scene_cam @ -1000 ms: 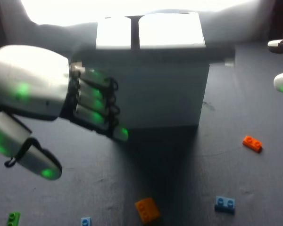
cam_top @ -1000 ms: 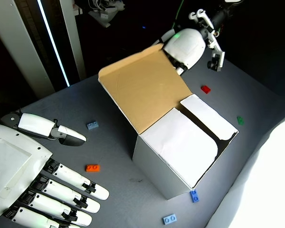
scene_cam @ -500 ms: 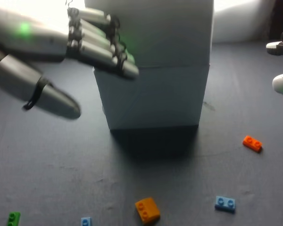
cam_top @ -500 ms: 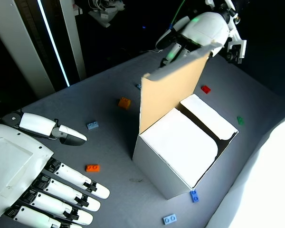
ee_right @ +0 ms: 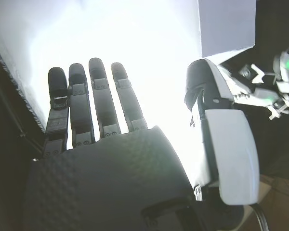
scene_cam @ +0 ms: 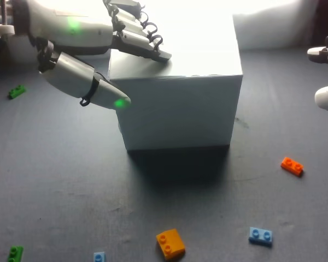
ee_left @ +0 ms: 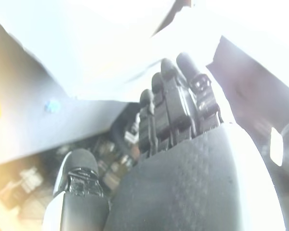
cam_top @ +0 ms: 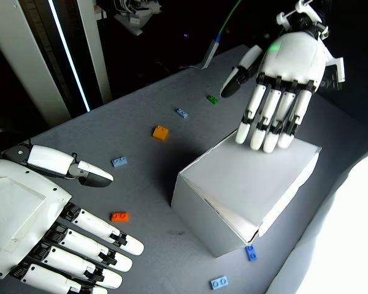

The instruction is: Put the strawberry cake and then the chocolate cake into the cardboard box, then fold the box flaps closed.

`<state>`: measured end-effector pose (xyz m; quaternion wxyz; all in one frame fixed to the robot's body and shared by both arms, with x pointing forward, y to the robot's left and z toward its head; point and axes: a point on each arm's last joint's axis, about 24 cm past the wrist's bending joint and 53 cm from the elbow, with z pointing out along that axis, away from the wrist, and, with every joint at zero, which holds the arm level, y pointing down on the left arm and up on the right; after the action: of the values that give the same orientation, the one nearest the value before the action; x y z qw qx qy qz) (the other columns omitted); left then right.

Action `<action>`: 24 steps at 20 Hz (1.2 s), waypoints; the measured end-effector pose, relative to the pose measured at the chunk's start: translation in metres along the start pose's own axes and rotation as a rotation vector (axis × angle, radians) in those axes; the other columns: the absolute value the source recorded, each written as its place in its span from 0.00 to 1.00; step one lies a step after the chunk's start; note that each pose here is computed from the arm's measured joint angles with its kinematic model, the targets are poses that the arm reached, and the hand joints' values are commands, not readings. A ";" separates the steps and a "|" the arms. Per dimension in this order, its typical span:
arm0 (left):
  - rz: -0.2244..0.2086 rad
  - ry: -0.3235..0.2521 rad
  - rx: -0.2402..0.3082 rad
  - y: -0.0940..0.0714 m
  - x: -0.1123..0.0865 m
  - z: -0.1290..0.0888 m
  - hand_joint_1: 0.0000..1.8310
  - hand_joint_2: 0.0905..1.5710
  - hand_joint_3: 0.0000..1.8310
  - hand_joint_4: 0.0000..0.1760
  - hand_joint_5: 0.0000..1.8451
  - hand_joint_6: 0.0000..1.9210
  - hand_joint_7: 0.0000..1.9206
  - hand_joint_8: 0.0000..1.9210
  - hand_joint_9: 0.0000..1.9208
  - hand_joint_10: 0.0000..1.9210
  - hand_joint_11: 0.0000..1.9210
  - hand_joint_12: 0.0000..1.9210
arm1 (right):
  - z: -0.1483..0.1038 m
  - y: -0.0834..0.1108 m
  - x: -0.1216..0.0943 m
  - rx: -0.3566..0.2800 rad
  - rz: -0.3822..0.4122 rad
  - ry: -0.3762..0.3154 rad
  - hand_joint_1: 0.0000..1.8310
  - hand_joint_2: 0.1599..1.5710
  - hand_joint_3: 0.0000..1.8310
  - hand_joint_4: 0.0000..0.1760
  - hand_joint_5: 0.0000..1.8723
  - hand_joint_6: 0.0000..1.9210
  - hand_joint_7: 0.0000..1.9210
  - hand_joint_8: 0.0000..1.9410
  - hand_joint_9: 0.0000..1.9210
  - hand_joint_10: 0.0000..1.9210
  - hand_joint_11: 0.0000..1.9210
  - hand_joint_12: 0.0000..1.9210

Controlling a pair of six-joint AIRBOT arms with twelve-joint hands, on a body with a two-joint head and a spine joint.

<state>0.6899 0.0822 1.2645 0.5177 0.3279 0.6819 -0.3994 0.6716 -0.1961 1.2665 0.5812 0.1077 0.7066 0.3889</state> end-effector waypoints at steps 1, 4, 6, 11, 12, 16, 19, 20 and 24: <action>-0.004 -0.005 -0.013 0.004 -0.001 0.001 0.00 0.76 0.00 0.12 0.14 0.00 0.15 0.00 0.19 0.00 0.00 0.57 | 0.000 0.000 0.000 -0.001 -0.001 0.001 0.00 0.77 0.00 0.00 0.10 0.00 0.15 0.00 0.14 0.01 0.00 0.38; -0.011 -0.015 -0.044 0.014 -0.003 0.005 0.00 0.76 0.00 0.11 0.14 0.00 0.15 0.00 0.19 0.00 0.00 0.57 | 0.000 0.000 0.000 0.000 -0.001 0.000 0.00 0.77 0.00 0.00 0.11 0.00 0.15 0.00 0.13 0.00 0.00 0.36; -0.027 -0.007 -0.053 0.017 0.002 0.005 0.00 0.75 0.00 0.10 0.15 0.00 0.16 0.00 0.20 0.00 0.00 0.57 | 0.000 0.000 0.000 -0.001 -0.002 0.000 0.00 0.77 0.00 0.00 0.11 0.00 0.14 0.00 0.13 0.00 0.00 0.36; -0.043 0.005 -0.058 0.019 0.009 0.005 0.00 0.76 0.00 0.09 0.14 0.00 0.16 0.00 0.19 0.00 0.00 0.56 | 0.000 0.000 0.000 -0.001 -0.004 0.000 0.00 0.77 0.00 0.00 0.11 0.00 0.15 0.00 0.14 0.00 0.00 0.38; -0.043 0.005 -0.058 0.019 0.009 0.005 0.00 0.76 0.00 0.09 0.14 0.00 0.16 0.00 0.19 0.00 0.00 0.56 | 0.000 0.000 0.000 -0.001 -0.004 0.000 0.00 0.77 0.00 0.00 0.11 0.00 0.14 0.00 0.14 0.00 0.00 0.38; -0.016 0.006 -0.054 0.018 0.003 0.004 0.00 0.75 0.00 0.13 0.15 0.00 0.16 0.00 0.19 0.00 0.00 0.57 | 0.000 0.000 0.000 -0.001 -0.007 0.000 0.00 0.78 0.00 0.00 0.10 0.00 0.14 0.00 0.14 0.00 0.00 0.35; 0.042 0.001 -0.064 0.021 -0.010 -0.001 0.00 0.76 0.00 0.12 0.14 0.00 0.16 0.00 0.19 0.00 0.00 0.57 | 0.000 0.000 0.000 -0.001 -0.010 0.001 0.00 0.78 0.00 0.00 0.11 0.00 0.14 0.00 0.14 0.00 0.00 0.34; 0.048 -0.024 -0.081 0.026 -0.022 -0.009 0.00 0.76 0.00 0.12 0.15 0.00 0.16 0.00 0.19 0.00 0.00 0.57 | 0.000 0.000 0.000 -0.001 -0.010 0.000 0.00 0.77 0.00 0.00 0.10 0.00 0.13 0.00 0.13 0.00 0.00 0.33; 0.059 -0.070 -0.126 0.041 -0.047 -0.033 0.00 0.76 0.00 0.11 0.15 0.00 0.17 0.00 0.20 0.00 0.00 0.56 | 0.000 0.001 0.001 -0.002 -0.012 0.001 0.00 0.76 0.00 0.00 0.13 0.00 0.16 0.00 0.15 0.01 0.00 0.39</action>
<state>0.7225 0.1291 1.3062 0.5724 0.3002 0.6771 -0.3517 0.6715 -0.1952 1.2666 0.5835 0.1025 0.7071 0.3861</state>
